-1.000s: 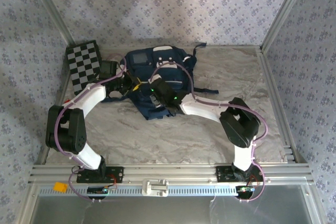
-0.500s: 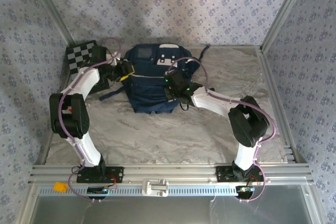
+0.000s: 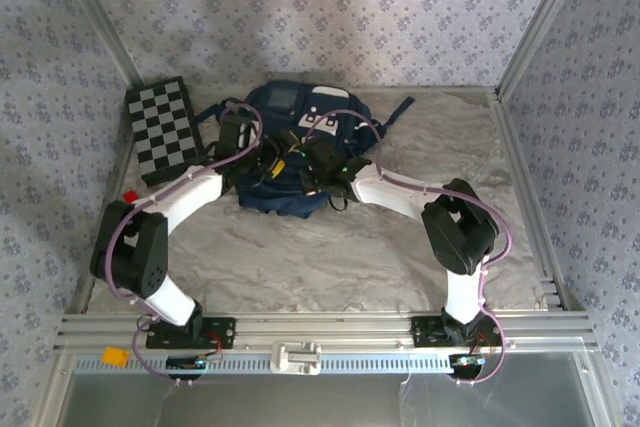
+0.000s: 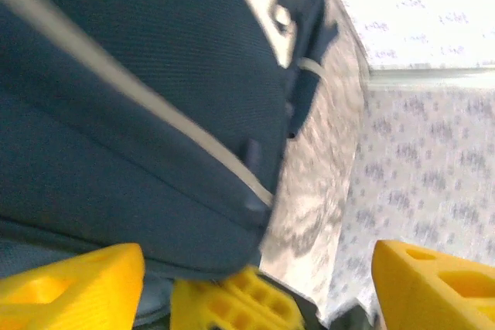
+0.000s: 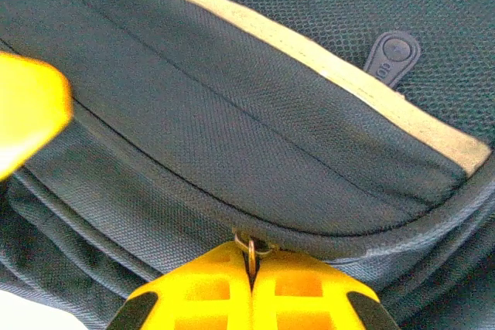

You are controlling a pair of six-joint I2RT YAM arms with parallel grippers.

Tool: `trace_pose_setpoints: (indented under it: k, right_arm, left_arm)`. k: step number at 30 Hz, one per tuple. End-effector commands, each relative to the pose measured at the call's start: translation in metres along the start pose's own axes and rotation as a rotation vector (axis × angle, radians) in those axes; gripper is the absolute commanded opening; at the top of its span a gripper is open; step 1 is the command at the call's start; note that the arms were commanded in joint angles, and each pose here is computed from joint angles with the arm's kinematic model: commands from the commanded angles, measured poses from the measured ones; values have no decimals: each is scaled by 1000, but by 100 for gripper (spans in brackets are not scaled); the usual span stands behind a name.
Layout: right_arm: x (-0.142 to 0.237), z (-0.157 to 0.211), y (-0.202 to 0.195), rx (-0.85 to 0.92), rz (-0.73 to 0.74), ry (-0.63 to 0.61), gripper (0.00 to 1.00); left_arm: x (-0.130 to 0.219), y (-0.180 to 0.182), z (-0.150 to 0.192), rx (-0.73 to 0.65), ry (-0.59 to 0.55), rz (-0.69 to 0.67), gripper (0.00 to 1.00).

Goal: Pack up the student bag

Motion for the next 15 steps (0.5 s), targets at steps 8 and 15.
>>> trace_pose_setpoints:
  k: [8,15]
  right_arm:
    - [-2,-10,-3,-9,22,-25,0]
    - [1,-9,-11,-4,59,-20,0]
  left_arm:
    - [-22,42,-8,313,-111,-92,66]
    - [-2,65,7,362,-232,-211,81]
Point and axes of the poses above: each hand's point on the last joint's axis, 136 mm out from that joint toward the fingers, its own x axis back along the fingers, its own y axis along the line the jaws close on, z = x × y, the point moved 2 cm from there along x, back along the fingers, and after that the axes turned 4 degrees about x, right-handed, at the moved point
